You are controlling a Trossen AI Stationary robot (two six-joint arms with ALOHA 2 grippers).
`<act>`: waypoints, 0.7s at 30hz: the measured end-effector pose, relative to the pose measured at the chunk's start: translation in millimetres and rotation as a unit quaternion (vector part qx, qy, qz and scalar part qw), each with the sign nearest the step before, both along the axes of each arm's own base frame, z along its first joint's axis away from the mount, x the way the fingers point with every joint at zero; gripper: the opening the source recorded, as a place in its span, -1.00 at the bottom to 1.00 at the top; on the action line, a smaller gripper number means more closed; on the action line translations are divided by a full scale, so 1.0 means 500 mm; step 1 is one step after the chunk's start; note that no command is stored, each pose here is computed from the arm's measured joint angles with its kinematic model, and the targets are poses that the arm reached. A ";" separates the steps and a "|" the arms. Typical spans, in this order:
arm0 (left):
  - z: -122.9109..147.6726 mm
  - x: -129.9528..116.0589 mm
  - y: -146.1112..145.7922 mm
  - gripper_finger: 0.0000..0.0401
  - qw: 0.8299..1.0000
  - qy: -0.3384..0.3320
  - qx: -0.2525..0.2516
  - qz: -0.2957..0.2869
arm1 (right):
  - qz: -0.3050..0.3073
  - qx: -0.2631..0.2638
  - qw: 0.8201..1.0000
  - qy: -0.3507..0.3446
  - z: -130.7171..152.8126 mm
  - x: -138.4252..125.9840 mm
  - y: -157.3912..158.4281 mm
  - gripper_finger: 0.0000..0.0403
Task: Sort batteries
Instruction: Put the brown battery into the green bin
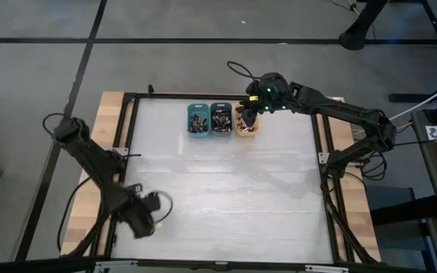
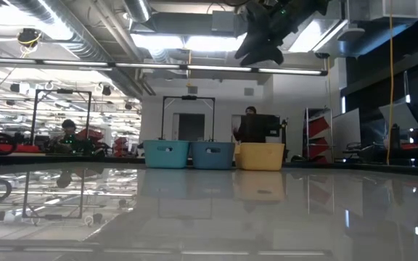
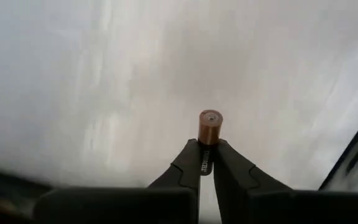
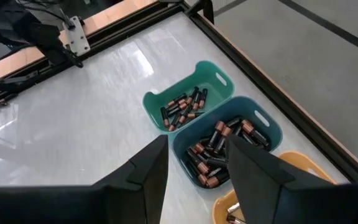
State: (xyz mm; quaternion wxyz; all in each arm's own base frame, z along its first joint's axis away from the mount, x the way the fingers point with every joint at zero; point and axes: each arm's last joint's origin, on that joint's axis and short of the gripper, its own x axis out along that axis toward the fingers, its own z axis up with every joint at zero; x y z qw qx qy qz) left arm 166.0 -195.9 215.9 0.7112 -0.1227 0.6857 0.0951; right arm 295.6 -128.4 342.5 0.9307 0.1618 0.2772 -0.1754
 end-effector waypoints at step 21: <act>0.161 0.181 0.491 -0.91 0.914 -0.303 0.138 0.231 | -0.021 -0.024 0.999 0.030 0.027 -0.048 0.016 -0.20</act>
